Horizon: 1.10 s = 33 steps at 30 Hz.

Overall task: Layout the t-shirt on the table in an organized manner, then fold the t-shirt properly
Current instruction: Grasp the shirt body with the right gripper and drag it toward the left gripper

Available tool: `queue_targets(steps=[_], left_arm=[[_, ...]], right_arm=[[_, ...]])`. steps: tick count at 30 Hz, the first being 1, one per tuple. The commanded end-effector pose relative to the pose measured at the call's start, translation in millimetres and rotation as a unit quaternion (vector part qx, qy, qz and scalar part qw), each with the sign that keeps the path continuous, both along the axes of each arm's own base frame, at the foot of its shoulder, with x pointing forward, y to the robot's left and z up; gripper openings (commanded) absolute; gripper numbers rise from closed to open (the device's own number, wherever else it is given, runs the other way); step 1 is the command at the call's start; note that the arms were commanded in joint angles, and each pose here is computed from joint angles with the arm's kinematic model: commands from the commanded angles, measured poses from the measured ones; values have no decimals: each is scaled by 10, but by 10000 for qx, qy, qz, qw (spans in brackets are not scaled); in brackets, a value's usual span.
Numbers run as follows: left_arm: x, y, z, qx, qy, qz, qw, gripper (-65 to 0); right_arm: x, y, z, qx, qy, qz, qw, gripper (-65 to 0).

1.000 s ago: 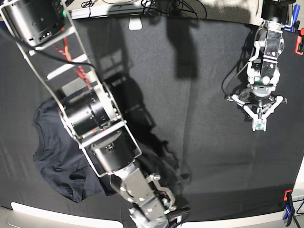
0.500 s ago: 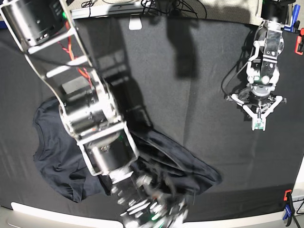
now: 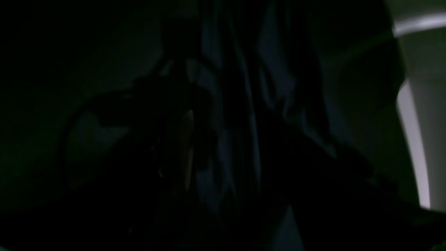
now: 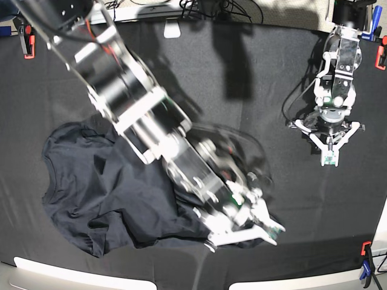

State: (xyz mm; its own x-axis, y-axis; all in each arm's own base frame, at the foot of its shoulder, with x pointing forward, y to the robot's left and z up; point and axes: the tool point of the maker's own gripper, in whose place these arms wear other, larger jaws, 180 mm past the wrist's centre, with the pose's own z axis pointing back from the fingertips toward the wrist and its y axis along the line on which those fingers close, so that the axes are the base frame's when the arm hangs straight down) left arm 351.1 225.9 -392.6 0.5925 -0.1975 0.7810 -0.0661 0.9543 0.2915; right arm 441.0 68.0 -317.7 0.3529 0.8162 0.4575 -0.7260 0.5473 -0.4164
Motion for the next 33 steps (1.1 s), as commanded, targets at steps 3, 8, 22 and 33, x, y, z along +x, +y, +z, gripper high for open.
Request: queue_targets(steps=[3, 8, 22, 33], left_arm=[[110, 52, 191, 115, -341, -2, 9994, -492], [108, 52, 188, 114, -332, 1, 9994, -492], [108, 51, 187, 112, -332, 1, 9994, -492], [104, 52, 182, 111, -314, 6, 9994, -492]], right_arm=[[-55, -201, 15, -89, 2, -154, 9998, -364], [-322, -421, -302, -247, 302, -244, 9989, -364], [-354, -1067, -624, -745, 176, -516, 9957, -364], [-409, -1019, -816, -611, 449, -379, 9964, -368]])
